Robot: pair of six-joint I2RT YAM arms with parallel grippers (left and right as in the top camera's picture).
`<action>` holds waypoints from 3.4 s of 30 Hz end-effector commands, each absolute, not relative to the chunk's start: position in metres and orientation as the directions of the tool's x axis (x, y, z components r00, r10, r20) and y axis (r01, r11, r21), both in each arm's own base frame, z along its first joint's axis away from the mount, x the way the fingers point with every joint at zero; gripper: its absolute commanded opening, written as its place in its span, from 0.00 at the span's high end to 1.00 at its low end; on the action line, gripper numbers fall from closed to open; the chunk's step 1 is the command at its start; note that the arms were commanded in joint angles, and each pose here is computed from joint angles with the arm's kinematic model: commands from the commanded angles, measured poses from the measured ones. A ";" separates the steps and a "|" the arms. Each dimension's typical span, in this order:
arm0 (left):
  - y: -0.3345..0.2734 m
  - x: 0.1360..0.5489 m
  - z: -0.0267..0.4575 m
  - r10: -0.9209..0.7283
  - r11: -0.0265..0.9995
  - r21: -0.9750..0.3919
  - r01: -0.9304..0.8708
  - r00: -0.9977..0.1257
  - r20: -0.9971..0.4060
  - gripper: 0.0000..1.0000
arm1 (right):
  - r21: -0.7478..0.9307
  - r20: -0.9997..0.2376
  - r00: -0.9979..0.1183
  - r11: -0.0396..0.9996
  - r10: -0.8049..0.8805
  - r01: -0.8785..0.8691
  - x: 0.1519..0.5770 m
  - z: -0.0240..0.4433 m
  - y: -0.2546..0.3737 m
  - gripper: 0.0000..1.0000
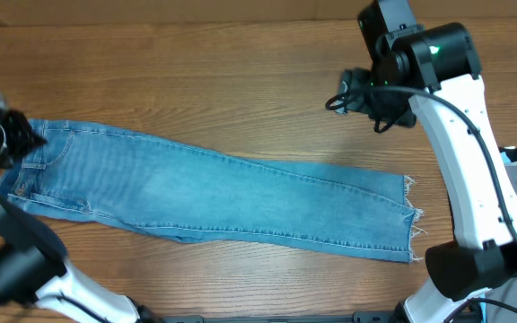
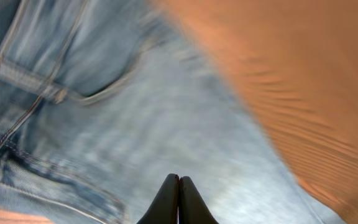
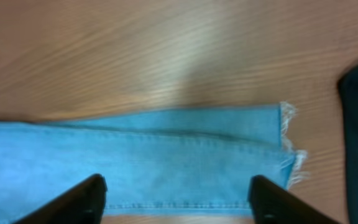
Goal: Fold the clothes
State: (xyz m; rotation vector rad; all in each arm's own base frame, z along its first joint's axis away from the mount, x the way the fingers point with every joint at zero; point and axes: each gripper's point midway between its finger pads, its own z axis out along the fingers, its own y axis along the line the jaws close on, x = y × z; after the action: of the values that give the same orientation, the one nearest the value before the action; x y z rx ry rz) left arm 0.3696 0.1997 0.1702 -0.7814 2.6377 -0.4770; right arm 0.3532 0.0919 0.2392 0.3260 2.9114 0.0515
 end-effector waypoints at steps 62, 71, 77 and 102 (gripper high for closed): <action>0.270 0.348 0.162 -0.737 0.673 -0.223 -0.705 -0.618 -0.274 0.36 | 0.467 -0.166 -0.890 0.829 0.425 0.309 0.388 0.143 0.030 0.63; 0.295 0.394 0.088 -0.699 0.694 -0.483 -0.534 -0.660 -0.275 0.39 | 0.447 -0.107 -0.907 0.834 0.408 0.323 0.372 0.138 0.032 0.63; 0.314 0.410 0.074 -0.678 0.727 -0.457 -0.513 -0.645 -0.352 0.27 | 0.442 -0.093 -0.909 0.835 0.405 0.327 0.368 0.136 0.032 0.62; 0.324 0.450 0.005 -0.656 0.748 -0.459 -0.479 -0.638 -0.403 0.75 | 0.435 -0.090 -0.917 0.843 0.389 0.315 0.366 0.134 0.032 0.61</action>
State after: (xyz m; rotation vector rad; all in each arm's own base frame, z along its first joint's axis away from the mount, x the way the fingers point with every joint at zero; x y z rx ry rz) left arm 0.4403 0.3380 0.0150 -0.8883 2.3837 -0.3478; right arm 0.3658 0.0309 0.1336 0.5649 2.8437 0.6303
